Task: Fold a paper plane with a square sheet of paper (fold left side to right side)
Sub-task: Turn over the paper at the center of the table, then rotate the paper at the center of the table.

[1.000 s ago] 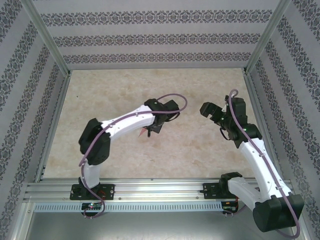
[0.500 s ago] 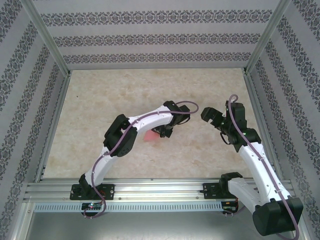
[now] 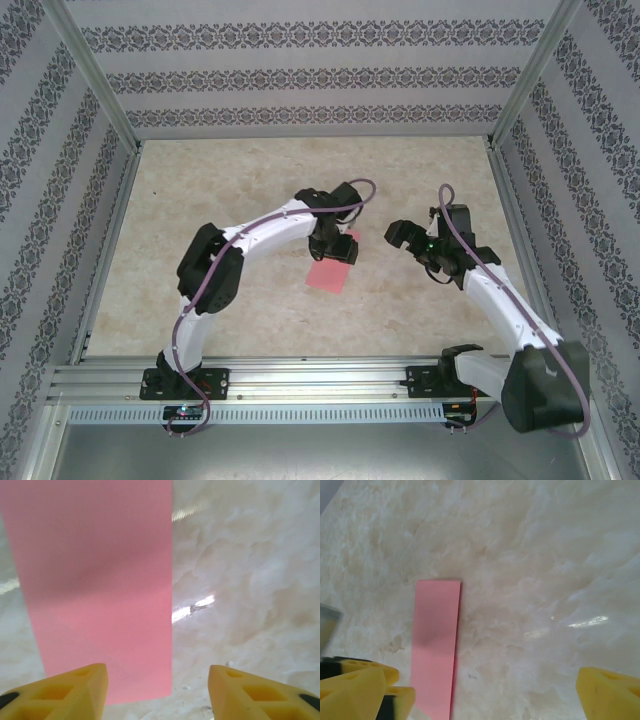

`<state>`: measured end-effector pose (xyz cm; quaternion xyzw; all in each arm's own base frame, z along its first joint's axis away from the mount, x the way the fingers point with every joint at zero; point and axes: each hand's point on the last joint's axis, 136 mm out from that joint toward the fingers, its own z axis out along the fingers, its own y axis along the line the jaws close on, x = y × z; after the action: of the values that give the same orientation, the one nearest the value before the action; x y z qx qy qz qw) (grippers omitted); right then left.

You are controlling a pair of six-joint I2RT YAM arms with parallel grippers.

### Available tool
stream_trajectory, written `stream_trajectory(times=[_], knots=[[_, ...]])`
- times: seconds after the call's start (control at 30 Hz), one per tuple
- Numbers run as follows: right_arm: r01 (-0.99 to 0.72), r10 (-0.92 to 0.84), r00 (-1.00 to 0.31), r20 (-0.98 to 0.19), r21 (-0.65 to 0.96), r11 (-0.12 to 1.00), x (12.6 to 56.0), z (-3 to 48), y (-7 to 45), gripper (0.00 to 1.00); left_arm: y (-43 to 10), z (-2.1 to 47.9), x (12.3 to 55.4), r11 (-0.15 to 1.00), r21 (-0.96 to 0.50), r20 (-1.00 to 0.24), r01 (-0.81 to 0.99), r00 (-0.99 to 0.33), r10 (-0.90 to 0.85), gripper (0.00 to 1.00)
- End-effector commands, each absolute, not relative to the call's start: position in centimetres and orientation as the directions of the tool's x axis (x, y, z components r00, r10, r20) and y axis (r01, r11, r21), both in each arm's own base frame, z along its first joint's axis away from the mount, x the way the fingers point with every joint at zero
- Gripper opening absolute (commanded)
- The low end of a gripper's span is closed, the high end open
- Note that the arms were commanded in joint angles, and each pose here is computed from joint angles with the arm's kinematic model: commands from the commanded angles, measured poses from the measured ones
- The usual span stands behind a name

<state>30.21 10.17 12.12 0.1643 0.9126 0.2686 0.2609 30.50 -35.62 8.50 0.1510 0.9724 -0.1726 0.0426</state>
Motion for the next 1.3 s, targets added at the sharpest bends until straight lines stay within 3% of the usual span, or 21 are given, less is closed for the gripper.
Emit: stream_trajectory(times=[0.0,0.33,0.5,1.27], knots=[[0.080,0.397,-0.845,-0.359,0.649,0.756,31.2,12.2,13.6,0.98,-37.3,11.7,31.4,0.807,-0.498,-0.217,0.316,-0.947,0.237,0.59],[-0.008,0.290,-0.897,-0.332,0.670,0.742,33.9,10.1,20.4,0.75,-30.2,11.5,33.3,0.780,-0.608,-0.208,0.149,-0.978,0.025,0.60],[-0.024,0.274,-0.907,-0.320,0.688,0.725,36.2,8.6,22.1,0.68,-28.8,10.6,33.5,0.741,-0.665,-0.173,0.091,-0.984,-0.035,0.59],[-0.082,0.101,-0.966,-0.240,0.650,0.756,38.9,1.9,25.5,0.59,-27.3,8.4,33.4,0.754,-0.656,-0.139,0.035,-0.987,-0.075,0.57]])
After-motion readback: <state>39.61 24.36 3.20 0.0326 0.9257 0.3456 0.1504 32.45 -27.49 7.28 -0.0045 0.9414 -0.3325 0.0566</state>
